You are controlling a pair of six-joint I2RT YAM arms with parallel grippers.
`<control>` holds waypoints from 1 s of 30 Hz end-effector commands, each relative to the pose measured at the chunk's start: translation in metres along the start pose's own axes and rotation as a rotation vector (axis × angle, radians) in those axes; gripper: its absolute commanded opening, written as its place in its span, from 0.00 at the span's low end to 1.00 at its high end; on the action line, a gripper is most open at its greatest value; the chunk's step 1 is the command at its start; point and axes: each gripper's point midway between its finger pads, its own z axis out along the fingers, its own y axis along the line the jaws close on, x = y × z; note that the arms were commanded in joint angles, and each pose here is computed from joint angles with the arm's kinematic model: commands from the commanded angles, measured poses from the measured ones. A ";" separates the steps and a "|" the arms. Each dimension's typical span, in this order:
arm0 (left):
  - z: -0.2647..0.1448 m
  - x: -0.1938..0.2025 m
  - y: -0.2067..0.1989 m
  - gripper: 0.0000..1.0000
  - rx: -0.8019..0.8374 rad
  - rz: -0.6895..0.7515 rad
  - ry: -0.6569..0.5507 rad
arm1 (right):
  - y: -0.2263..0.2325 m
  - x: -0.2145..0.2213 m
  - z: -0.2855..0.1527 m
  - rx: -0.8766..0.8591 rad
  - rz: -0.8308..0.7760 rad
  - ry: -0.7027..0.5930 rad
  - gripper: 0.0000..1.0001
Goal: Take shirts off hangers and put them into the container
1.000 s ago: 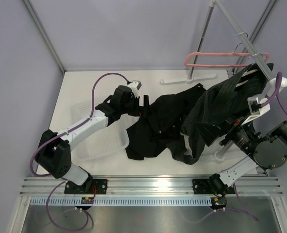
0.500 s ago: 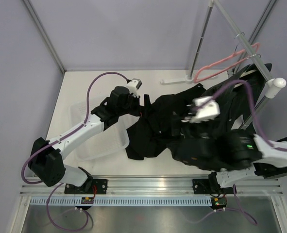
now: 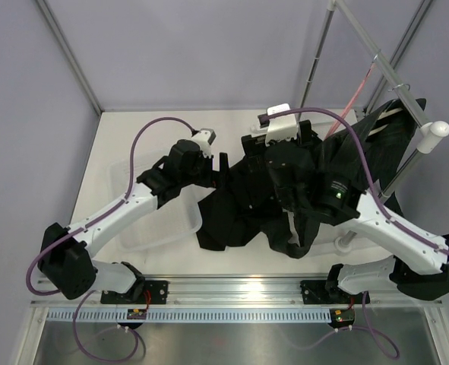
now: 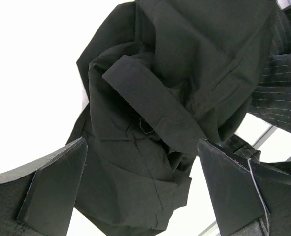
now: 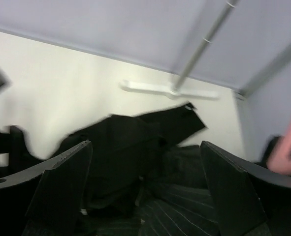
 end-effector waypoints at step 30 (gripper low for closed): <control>0.139 0.147 0.035 0.24 -0.214 0.034 0.508 | 0.001 -0.039 -0.039 -0.399 0.167 -0.191 0.99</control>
